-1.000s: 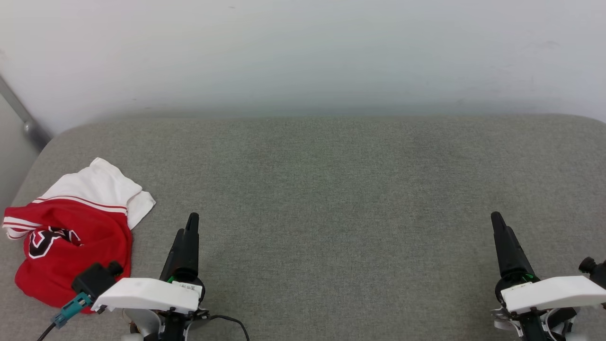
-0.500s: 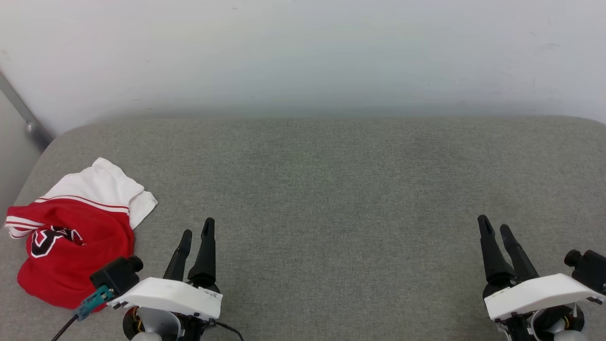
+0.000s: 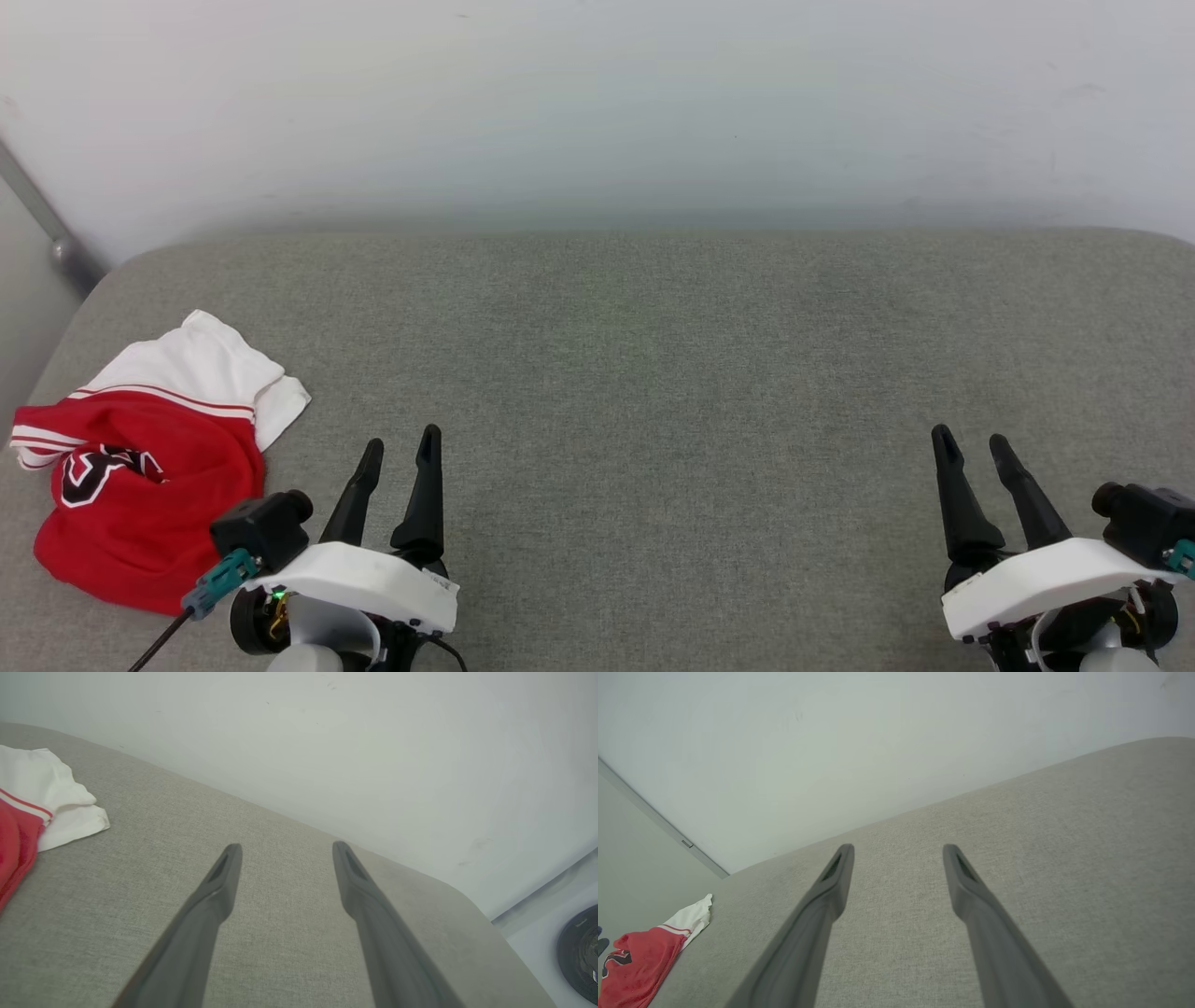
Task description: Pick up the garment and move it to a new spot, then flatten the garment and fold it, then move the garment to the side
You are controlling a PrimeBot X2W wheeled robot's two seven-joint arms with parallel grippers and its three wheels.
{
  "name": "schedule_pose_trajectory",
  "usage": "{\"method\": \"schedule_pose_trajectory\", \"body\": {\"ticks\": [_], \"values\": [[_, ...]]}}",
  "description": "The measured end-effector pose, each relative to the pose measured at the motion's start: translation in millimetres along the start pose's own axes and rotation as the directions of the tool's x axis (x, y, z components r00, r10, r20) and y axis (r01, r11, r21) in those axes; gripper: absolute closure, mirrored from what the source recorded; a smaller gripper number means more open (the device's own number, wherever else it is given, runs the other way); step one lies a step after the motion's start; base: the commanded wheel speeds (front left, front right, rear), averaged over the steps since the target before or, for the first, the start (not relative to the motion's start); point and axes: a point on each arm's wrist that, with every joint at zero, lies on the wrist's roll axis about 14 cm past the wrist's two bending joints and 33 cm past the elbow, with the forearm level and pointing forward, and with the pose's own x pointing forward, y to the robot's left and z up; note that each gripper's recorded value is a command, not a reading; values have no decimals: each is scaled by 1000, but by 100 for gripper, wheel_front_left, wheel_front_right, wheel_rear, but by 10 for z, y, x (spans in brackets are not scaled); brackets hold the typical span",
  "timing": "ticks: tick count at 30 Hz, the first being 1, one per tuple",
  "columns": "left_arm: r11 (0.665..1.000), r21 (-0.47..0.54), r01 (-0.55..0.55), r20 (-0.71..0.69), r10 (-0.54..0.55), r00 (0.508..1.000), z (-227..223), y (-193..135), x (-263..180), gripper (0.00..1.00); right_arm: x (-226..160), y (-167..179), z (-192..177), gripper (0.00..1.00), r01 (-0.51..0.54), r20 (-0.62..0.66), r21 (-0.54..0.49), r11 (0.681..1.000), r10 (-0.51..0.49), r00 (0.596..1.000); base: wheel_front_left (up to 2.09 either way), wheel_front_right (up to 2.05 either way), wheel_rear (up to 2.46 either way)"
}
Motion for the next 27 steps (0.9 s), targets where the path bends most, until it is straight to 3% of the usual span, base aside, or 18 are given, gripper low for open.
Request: {"method": "schedule_pose_trajectory", "body": {"ticks": [27], "values": [[953,302,24,32,-36,999,57,-68,8,0,-18,102,63,0,-33,0,-278,960,34,999,0,0,0]]}}
